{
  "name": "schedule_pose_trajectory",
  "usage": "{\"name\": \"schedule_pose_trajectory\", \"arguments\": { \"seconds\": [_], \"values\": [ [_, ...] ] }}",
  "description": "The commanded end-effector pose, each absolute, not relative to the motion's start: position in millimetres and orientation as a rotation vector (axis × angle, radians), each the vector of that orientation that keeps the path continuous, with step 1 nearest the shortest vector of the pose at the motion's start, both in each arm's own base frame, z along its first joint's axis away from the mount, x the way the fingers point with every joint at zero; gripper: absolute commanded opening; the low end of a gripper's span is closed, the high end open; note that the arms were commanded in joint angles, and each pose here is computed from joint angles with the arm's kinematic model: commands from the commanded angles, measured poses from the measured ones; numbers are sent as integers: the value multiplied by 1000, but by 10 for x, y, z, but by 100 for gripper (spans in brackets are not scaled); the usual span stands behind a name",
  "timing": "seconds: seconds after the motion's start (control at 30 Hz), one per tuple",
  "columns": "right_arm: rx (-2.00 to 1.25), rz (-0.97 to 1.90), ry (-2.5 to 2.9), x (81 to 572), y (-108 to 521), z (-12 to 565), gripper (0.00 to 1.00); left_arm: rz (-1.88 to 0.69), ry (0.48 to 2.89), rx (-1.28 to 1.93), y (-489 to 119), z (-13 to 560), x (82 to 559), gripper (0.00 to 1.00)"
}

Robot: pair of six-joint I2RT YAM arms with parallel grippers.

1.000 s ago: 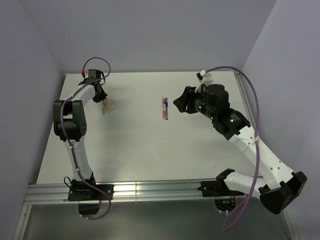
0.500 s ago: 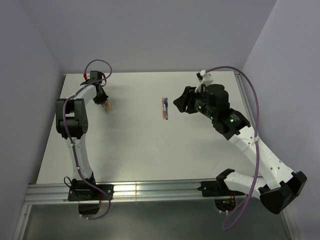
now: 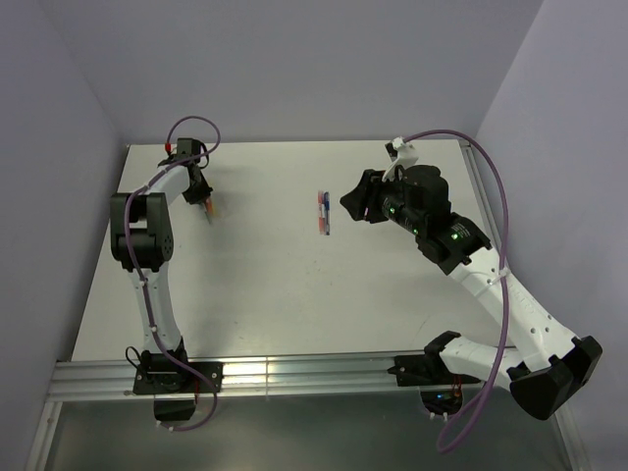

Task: Insert the pens into the pen caps
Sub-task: Pick up the pen from the center of the board.

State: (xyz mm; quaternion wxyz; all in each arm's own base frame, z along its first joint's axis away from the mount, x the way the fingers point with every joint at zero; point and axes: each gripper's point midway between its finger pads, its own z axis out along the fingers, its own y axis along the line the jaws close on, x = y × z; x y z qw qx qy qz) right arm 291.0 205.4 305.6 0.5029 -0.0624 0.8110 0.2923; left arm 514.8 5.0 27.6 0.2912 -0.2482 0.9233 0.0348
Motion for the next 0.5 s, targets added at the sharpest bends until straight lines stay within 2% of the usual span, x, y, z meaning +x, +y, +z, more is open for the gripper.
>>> {"name": "schedule_pose_trajectory", "arguments": {
  "seconds": [0.0, 0.2, 0.3, 0.47],
  "values": [
    [-159, 694, 1937, 2943, 2038, 3092, 55, 106, 2457, -650, 84, 316, 5201, 24],
    [-163, 700, 1936, 2939, 2048, 3092, 55, 123, 2471, -652, 99, 269, 5179, 24],
    [-165, 702, 1937, 2937, 2053, 3091, 55, 130, 2472, -660, 108, 254, 5162, 19],
    [-171, 708, 1943, 2942, 2072, 3067, 55, 127, 2467, -665, 107, 290, 5136, 0]
  ]
}}
